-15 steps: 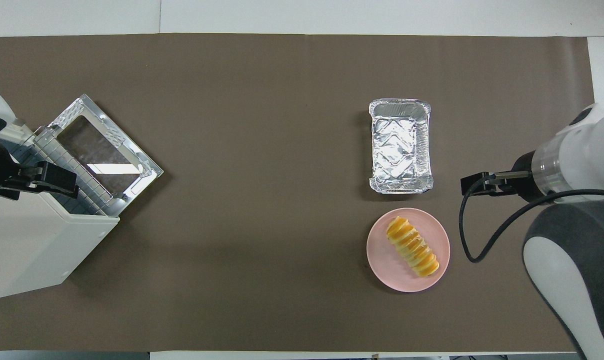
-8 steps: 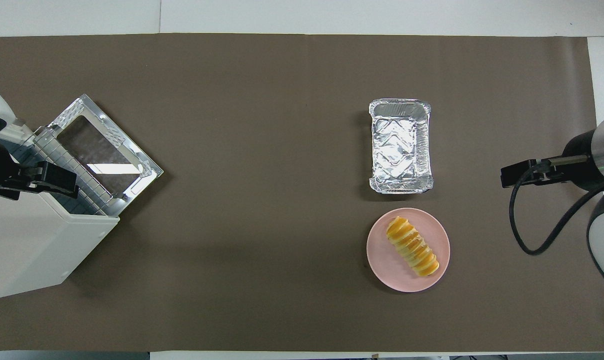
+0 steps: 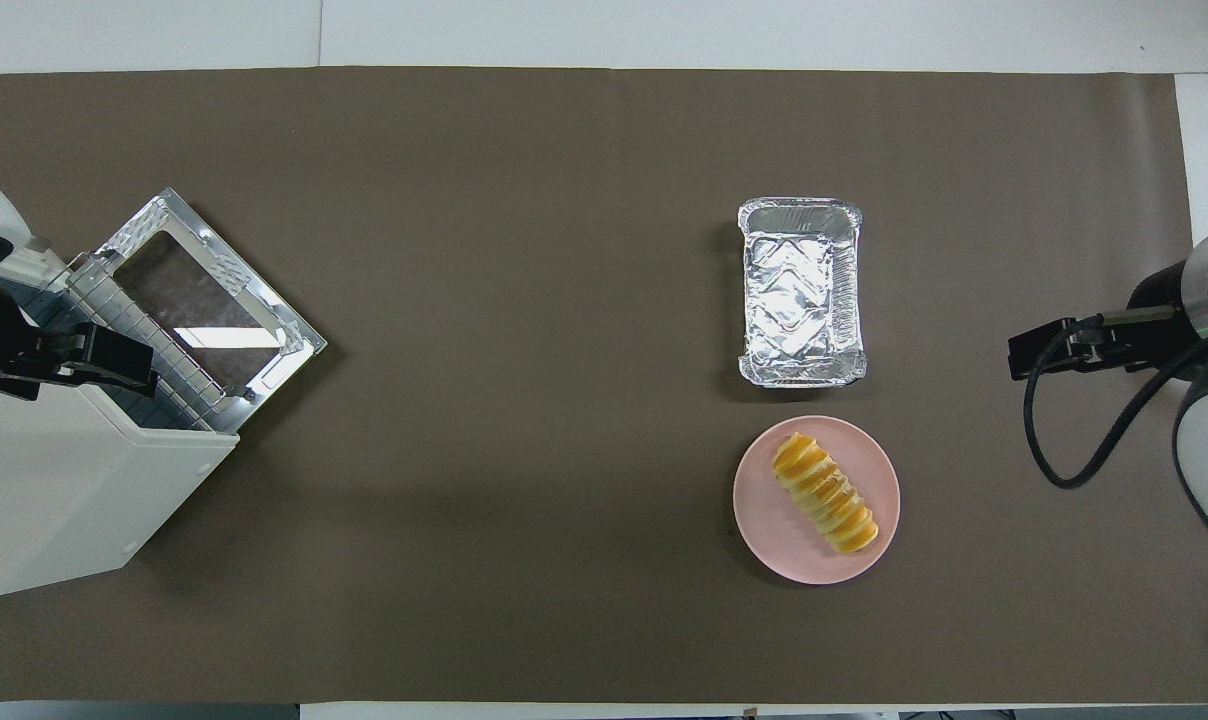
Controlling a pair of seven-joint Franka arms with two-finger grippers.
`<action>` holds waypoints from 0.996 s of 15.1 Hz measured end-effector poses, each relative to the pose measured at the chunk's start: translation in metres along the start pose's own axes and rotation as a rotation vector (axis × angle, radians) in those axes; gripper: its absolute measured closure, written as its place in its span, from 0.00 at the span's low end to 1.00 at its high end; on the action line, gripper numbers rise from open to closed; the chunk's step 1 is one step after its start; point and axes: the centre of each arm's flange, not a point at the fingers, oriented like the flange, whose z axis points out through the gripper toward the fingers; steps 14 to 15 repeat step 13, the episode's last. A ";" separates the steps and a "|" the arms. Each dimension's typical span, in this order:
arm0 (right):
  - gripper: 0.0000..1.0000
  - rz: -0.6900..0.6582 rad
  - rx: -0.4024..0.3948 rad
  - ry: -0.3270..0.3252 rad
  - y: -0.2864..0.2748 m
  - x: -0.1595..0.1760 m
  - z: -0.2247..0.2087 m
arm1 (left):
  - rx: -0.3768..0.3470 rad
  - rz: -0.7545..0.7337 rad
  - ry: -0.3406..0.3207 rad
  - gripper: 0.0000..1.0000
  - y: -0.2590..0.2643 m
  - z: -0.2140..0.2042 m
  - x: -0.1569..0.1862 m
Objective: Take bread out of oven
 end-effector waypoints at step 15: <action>0.00 0.047 0.003 -0.002 0.025 0.000 0.000 | 0.000 0.000 0.000 0.00 0.000 0.000 0.000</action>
